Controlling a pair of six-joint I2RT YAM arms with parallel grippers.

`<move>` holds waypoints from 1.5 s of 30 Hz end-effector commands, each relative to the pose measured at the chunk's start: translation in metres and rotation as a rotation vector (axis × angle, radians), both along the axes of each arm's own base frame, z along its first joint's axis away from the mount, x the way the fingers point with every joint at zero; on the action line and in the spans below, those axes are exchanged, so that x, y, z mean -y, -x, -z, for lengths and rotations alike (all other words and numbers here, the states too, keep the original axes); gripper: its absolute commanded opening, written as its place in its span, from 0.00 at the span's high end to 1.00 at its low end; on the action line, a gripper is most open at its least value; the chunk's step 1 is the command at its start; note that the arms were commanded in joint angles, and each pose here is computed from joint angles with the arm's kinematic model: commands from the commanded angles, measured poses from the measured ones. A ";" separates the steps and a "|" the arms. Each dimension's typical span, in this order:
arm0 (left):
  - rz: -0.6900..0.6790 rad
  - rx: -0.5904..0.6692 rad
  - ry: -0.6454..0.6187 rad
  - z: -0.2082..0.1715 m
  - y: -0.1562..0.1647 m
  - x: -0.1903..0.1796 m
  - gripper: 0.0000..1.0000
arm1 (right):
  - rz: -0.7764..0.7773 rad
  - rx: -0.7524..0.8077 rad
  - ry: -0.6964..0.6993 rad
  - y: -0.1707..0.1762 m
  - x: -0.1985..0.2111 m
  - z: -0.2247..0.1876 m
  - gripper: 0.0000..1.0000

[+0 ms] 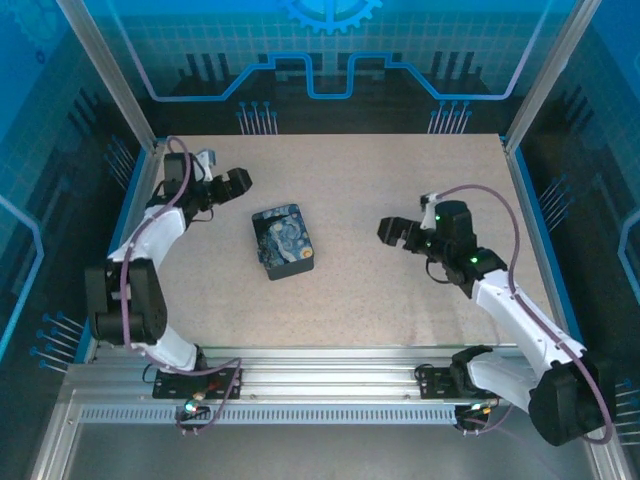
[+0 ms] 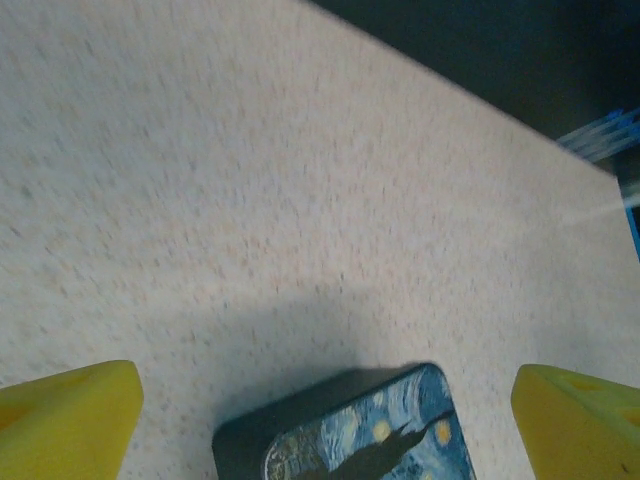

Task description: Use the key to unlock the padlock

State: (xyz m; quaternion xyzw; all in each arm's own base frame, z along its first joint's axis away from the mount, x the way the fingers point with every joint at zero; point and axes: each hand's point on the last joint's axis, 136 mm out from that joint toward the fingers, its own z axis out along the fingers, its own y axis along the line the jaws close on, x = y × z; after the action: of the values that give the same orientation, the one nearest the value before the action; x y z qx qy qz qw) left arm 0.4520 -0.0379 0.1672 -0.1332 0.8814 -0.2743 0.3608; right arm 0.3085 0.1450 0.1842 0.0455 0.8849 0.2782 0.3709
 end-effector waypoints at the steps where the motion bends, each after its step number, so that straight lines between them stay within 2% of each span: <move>1: 0.152 -0.138 0.070 0.019 0.013 0.033 0.07 | -0.034 -0.117 0.004 0.021 -0.018 0.022 0.00; 4: 0.209 -0.197 0.065 0.032 0.012 0.047 0.10 | -0.076 -0.170 0.010 0.034 -0.037 0.037 0.00; 15: 0.370 -0.271 0.020 0.048 0.015 0.079 0.10 | -0.204 -0.297 -0.023 0.069 -0.105 0.078 0.00; 27: 0.394 -0.326 0.017 0.060 0.032 0.087 0.17 | -0.337 -0.382 -0.094 0.077 -0.184 0.096 0.03; 38: 0.389 -0.357 0.029 0.060 0.050 0.092 0.25 | -0.378 -0.404 -0.197 0.055 -0.227 0.096 0.17; 45: 0.378 -0.350 0.005 0.056 0.054 0.088 0.27 | -0.307 -0.440 -0.236 0.032 -0.225 0.106 0.30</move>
State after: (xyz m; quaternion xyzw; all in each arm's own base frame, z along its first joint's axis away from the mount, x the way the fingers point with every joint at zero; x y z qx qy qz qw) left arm 0.4150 -0.1235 0.1109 -0.0087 0.9341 -0.3152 0.1676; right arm 0.2632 0.3676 0.0751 -0.0064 0.9081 0.4020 0.1170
